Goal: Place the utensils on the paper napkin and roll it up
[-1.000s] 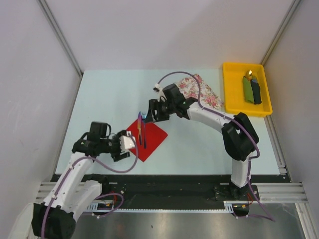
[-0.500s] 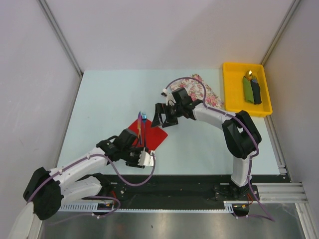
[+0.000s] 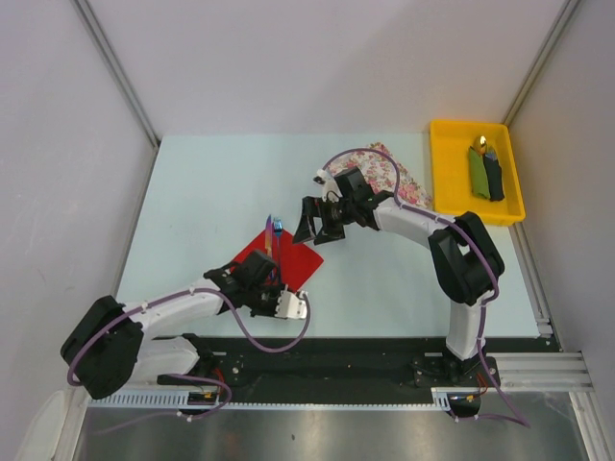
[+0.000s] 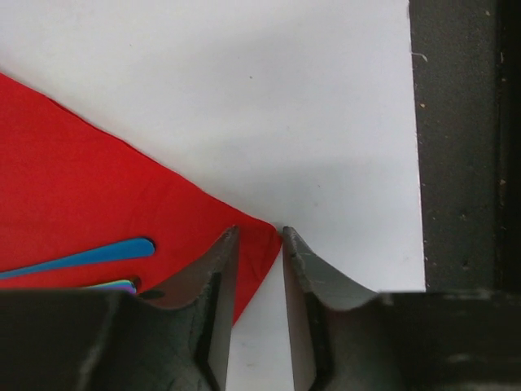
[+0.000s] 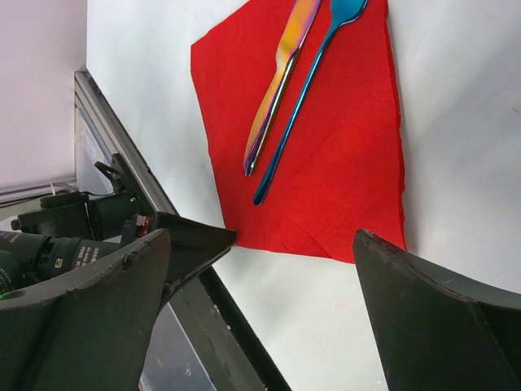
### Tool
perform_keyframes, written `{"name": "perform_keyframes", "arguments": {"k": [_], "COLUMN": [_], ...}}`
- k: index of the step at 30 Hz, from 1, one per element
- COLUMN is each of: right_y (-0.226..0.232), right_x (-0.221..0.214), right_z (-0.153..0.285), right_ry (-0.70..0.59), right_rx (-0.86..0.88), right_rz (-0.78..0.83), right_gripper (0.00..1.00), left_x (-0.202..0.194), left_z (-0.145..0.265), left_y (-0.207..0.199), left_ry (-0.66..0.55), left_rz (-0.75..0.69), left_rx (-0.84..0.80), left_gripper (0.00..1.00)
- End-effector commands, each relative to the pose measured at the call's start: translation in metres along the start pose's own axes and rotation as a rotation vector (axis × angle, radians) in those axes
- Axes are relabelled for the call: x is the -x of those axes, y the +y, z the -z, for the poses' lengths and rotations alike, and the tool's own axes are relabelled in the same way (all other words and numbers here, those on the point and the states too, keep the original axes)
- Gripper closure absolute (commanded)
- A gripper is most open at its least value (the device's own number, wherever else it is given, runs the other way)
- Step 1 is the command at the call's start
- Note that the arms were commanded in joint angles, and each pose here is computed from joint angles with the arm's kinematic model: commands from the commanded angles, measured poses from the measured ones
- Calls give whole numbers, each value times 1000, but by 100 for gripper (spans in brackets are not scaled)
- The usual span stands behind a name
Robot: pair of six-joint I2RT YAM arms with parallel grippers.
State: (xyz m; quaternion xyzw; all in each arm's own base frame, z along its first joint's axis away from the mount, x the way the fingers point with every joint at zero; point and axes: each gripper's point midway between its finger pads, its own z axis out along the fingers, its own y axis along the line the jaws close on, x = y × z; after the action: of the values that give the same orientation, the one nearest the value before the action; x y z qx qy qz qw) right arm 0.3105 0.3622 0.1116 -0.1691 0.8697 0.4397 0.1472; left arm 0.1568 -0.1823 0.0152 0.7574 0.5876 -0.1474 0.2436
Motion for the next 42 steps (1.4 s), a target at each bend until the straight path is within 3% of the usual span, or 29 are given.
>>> {"name": "perform_keyframes", "arguments": {"k": [1,6,13,24,42], "right_y": [0,-1,1,-2,-7], "right_x": [5,5,4,-6,-28], "right_z": [-1,-1,-2,-6,-16], "right_ry": [-12,-12,-10,15,79], "right_rx": [25,25,33,45,88], "right_rz": [3,-3,-5,-15,-101], "right_gripper": [2,4,5,6,13], "left_x": [-8,-11,15,33,7], "left_z": [-10,-12,4,31,37], "left_y": [-5,-7,-3,20,109], "left_ry": [26,37,-49,-130,-162], "left_rz": [-18,-26,-53,17,235], "left_rx": [-29,-46,-43,-26,141], "left_gripper": [70,90,100,100,100]}}
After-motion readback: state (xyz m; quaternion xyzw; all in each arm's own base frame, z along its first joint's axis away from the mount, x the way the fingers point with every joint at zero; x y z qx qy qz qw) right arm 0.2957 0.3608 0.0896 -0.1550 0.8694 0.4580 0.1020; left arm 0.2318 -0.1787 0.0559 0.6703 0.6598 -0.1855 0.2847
